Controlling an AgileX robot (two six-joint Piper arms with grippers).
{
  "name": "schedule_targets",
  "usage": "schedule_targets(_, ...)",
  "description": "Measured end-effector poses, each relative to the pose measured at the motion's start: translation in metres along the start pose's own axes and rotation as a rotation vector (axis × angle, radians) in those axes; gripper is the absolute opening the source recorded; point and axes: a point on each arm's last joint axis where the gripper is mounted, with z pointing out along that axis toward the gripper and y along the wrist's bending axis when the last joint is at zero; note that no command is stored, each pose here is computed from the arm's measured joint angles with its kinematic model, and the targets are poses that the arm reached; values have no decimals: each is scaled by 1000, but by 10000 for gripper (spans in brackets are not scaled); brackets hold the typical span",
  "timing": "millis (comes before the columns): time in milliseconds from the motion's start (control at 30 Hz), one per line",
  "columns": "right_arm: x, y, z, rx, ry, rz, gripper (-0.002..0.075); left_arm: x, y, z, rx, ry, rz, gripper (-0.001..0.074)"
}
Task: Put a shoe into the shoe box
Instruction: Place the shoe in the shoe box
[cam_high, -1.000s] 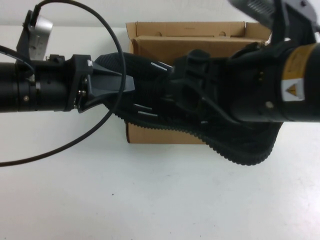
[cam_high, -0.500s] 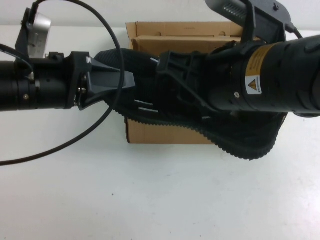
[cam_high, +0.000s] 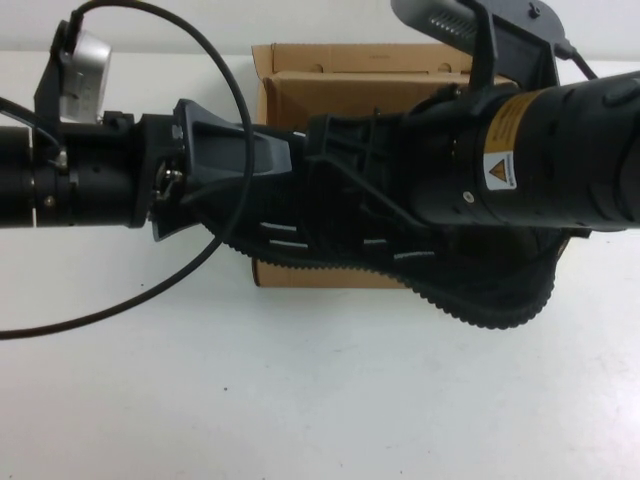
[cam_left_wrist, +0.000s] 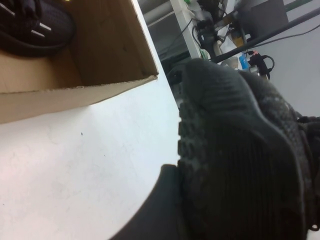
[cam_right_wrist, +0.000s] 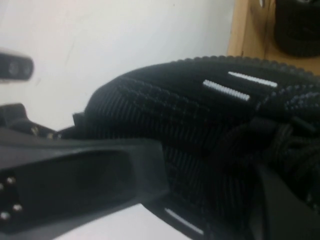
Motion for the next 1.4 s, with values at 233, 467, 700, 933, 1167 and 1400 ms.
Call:
schedule_targets(233,0,-6,0,38,28,-38,0,0,0,0,-5,-5,-6,670)
schedule_targets(467,-7,-17,-22,84,26,-92,0,-3,5,0,-52,-33,1,670)
schedule_targets(700,-15,-29,-29,131,24,-138,-1,-4,12,-1,-128,-46,20,665)
schedule_targets(933,-34,-48,-30,143,-4,-136,-1,8,27,-5,-302,104,79,137)
schedule_targets(1167,-50,-57,-21,22,-3,-152,-1,14,22,-11,-326,158,167,7)
schedule_targets(1400,-67,-79,12,15,6,-152,-1,12,-9,-43,-510,33,416,-1)
